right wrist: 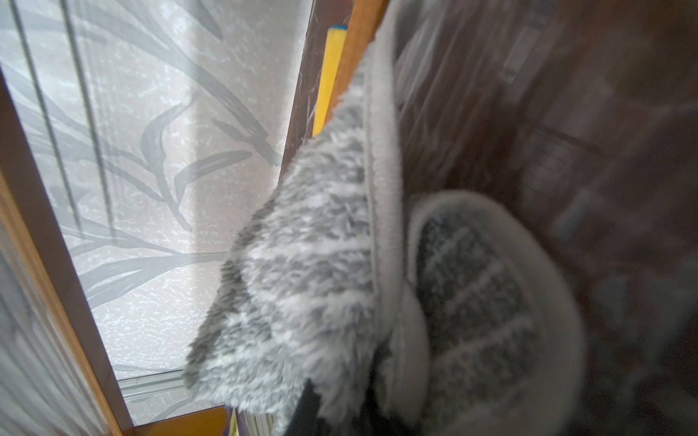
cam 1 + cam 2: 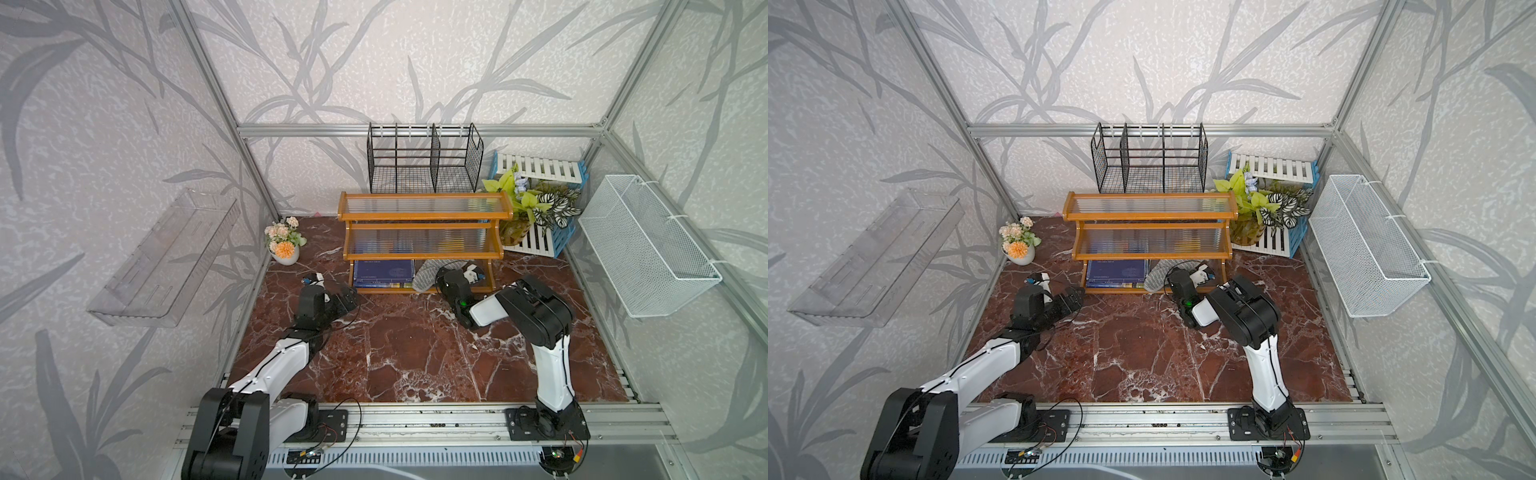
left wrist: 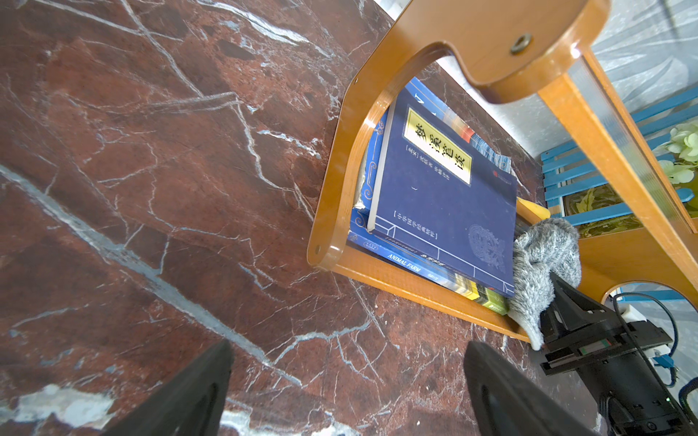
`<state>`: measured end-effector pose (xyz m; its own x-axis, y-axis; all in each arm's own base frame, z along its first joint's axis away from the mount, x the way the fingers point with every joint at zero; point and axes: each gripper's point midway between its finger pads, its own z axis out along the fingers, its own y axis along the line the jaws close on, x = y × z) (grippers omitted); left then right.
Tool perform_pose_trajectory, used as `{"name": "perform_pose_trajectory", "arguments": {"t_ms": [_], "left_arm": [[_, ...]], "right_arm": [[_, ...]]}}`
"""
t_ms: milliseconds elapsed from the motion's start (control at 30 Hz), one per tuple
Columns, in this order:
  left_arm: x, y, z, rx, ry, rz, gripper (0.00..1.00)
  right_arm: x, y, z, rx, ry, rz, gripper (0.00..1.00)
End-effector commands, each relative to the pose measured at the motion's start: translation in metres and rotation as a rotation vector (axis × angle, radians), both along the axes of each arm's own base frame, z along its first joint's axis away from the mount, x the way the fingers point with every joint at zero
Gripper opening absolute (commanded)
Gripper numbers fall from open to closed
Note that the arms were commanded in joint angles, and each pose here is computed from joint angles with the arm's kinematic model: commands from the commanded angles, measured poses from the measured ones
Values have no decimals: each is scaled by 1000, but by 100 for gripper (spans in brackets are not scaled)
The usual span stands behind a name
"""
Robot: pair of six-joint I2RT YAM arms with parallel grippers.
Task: Wipe the bookshelf clean with a cloth
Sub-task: Wipe the dust from the shelf.
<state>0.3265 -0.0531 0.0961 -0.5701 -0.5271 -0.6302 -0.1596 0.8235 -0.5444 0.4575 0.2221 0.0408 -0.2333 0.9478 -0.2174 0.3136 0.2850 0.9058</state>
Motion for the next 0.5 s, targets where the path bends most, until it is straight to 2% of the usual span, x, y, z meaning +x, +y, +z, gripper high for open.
{"name": "perform_pose_trajectory", "arguments": {"t_ms": [0, 233, 467], "left_arm": [[4, 3, 11, 16, -31, 8, 100], [4, 5, 14, 18, -42, 16, 100], [5, 5, 16, 17, -50, 17, 100]], "right_arm": [[-26, -53, -56, -164, 219, -110, 11], [-48, -95, -38, -257, 244, -191, 10], [-67, -125, -37, -254, 255, -197, 7]]}}
